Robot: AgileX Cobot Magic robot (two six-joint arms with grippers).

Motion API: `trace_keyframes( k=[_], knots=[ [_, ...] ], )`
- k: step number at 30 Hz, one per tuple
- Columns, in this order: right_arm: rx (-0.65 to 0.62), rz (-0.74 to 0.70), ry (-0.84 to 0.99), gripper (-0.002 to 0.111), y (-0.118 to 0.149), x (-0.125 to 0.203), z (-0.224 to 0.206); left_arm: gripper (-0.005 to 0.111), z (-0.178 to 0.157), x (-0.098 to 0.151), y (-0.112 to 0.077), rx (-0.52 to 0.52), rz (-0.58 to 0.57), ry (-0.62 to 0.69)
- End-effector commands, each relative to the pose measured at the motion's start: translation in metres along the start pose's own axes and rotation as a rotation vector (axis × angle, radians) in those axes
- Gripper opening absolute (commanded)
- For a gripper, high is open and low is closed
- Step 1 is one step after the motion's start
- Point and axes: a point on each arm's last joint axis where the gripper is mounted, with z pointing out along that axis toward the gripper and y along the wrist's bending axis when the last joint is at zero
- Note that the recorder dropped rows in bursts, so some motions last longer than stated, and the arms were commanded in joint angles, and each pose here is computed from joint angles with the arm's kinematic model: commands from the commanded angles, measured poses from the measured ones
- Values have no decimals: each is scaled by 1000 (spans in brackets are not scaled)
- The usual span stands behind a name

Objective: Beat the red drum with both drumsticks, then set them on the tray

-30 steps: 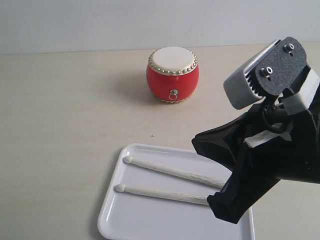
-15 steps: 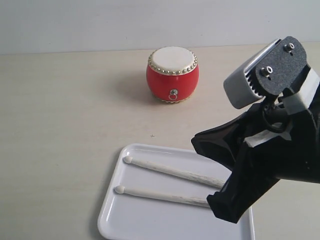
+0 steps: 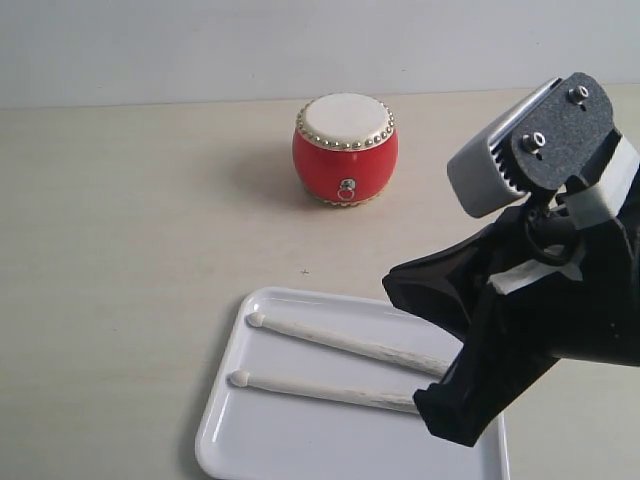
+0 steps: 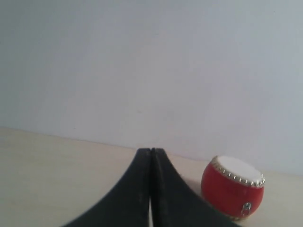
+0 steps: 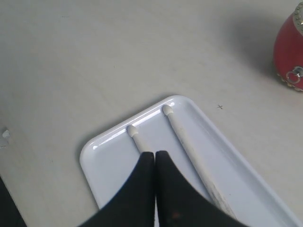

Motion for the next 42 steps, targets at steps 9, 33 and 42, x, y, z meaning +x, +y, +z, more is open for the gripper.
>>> trace_keyframes(
  k=[9, 33, 42],
  knots=[
    [2, -1, -18, 0, -1, -1, -1, 0, -2, 22, 15, -134, 83, 151],
    [2, 1, -18, 0, -1, -1, -1, 0, -2, 22, 16, -139, 139, 152],
    [2, -1, -18, 0, -1, -1, -1, 0, -2, 22, 16, -139, 139, 152]
  ],
)
